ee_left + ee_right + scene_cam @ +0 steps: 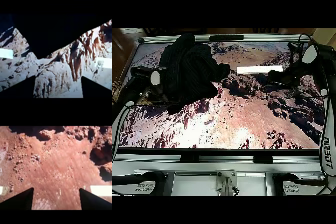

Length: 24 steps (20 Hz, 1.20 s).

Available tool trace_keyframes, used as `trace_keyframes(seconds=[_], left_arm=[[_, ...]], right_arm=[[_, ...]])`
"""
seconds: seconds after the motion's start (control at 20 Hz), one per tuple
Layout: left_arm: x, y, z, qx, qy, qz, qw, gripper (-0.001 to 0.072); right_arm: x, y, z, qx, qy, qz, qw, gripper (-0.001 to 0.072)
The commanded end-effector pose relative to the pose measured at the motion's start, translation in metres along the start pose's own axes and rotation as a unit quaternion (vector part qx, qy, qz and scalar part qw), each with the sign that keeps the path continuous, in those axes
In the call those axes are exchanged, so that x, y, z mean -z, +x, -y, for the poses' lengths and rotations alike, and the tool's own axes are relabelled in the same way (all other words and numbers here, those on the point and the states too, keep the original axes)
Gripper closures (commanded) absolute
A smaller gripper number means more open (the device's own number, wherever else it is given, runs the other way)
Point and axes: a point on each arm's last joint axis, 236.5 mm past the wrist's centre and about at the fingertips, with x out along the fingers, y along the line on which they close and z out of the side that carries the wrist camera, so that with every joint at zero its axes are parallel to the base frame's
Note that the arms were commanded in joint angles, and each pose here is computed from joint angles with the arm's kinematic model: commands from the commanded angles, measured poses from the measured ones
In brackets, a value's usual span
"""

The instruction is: Fold the shirts.

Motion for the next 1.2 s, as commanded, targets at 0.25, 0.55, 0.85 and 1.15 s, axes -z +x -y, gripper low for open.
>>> trace_keyframes(seconds=[0.25,0.55,0.85,1.15], left_arm=[[-0.052,0.075,-0.019,0.159,-0.196,0.001,0.968,-0.0013],[-0.050,0.103,-0.004,0.175,-0.211,-0.024,0.961,0.0448],[-0.095,-0.004,0.066,0.288,-0.045,0.111,0.950,0.0647],[-0.016,-0.228,0.274,0.485,0.123,0.243,0.831,0.0647]], right_arm=[[-0.003,0.001,-0.002,-0.003,-0.030,0.007,1.000,0.0043],[-0.001,0.000,-0.001,-0.003,-0.031,0.002,1.000,0.0043],[-0.032,-0.045,0.006,0.030,-0.051,0.093,0.994,0.0043],[-0.056,-0.285,0.055,0.188,-0.032,0.367,0.911,0.0043]])
